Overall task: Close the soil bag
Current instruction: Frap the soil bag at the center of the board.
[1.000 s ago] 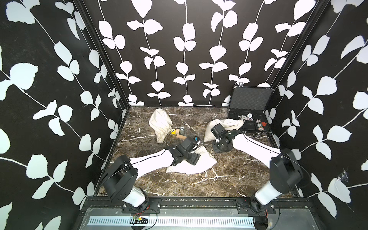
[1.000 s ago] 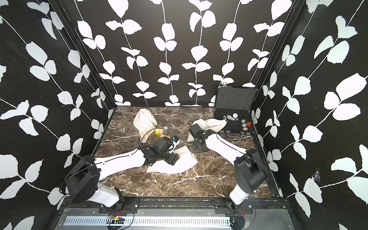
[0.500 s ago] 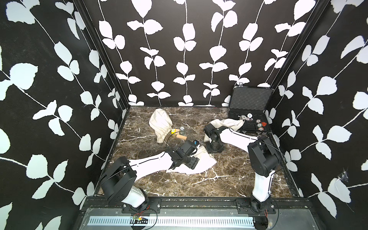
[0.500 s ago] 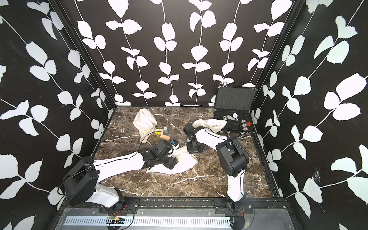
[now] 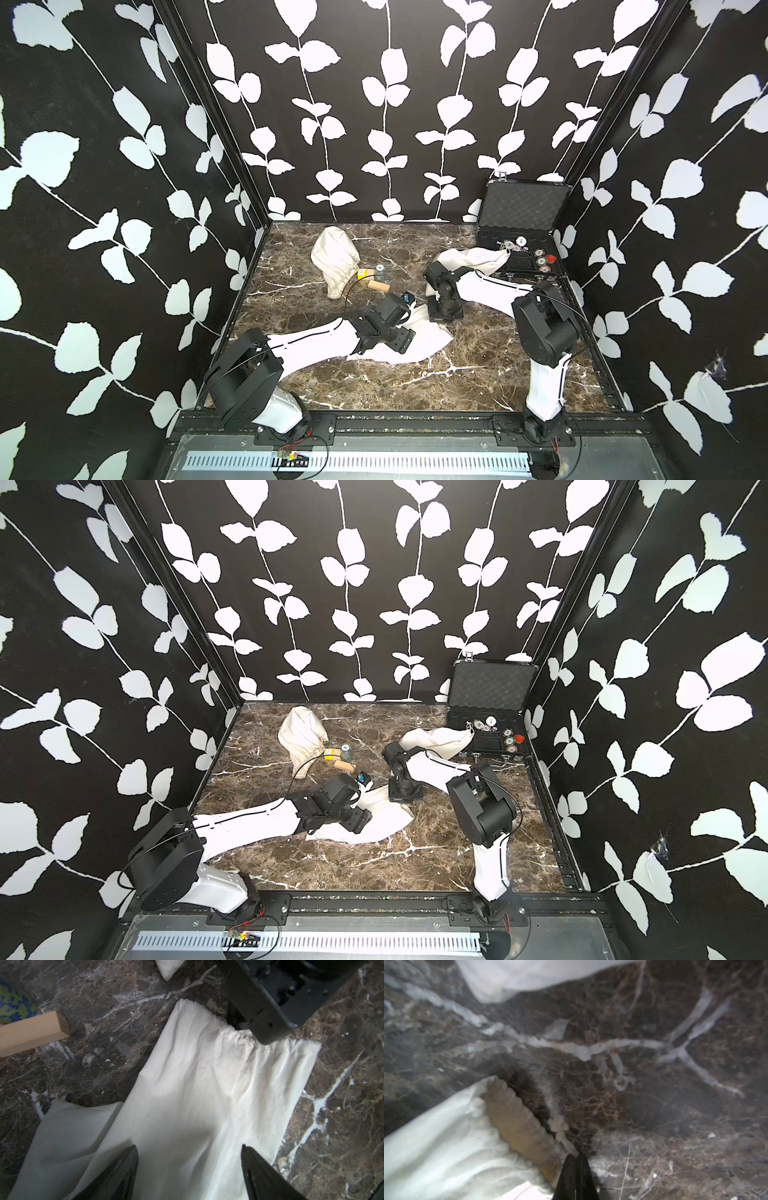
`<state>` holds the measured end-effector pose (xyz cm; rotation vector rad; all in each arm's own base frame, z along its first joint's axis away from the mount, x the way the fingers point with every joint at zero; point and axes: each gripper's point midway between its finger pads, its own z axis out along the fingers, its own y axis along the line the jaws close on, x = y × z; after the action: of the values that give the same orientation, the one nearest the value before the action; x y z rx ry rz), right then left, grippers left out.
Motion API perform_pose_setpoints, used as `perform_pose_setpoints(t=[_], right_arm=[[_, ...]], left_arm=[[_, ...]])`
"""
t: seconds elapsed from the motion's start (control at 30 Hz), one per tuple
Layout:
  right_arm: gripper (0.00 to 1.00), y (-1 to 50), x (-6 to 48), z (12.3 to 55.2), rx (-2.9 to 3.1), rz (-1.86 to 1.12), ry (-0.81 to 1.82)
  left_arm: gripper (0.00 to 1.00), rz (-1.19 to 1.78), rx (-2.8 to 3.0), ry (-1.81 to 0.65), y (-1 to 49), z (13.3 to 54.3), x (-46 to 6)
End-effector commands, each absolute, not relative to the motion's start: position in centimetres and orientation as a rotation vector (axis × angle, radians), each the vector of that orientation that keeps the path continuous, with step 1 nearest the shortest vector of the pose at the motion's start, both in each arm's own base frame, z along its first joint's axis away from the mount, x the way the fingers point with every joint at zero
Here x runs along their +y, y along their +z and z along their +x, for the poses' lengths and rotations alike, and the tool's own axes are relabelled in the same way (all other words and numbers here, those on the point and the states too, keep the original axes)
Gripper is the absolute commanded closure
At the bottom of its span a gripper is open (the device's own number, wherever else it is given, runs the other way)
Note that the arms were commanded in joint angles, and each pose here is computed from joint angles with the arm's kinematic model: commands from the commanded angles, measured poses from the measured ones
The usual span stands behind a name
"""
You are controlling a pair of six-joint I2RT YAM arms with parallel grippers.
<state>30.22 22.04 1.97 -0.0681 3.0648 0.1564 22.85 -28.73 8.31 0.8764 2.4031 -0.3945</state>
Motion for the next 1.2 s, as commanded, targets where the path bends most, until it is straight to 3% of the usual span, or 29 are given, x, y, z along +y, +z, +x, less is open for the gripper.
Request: perform_pose_setpoints(t=[0.0,0.23,0.7,0.83,1.0,1.17], right_arm=[[1.00,3.0,20.8,30.9,2.971,-0.083,0.069],[1.00,13.1,22.6,34.8,2.592,-0.166,0.252],[1.00,35.1,28.1,36.3,1.936,-0.468,0.629],[1.00,37.1,29.8,35.9,1.852,-0.591,0.675],[1.00,37.7,31.2,35.3,1.742,-0.722,0.705],[1.00,36.9,32.4,35.1,1.702,-0.800,0.734]], left_arm=[[0.18,0.825,2.345,-0.425,10.6,23.1,-28.7],[0.15,0.748,2.162,-0.435,16.4,24.8,-28.6],[0.16,0.645,1.824,-0.464,30.4,30.6,-28.7],[0.21,0.621,1.747,-0.449,33.8,31.6,-28.1],[0.38,0.591,1.647,-0.503,38.7,31.8,-27.0],[0.40,0.593,1.623,-0.648,40.0,32.5,-27.9]])
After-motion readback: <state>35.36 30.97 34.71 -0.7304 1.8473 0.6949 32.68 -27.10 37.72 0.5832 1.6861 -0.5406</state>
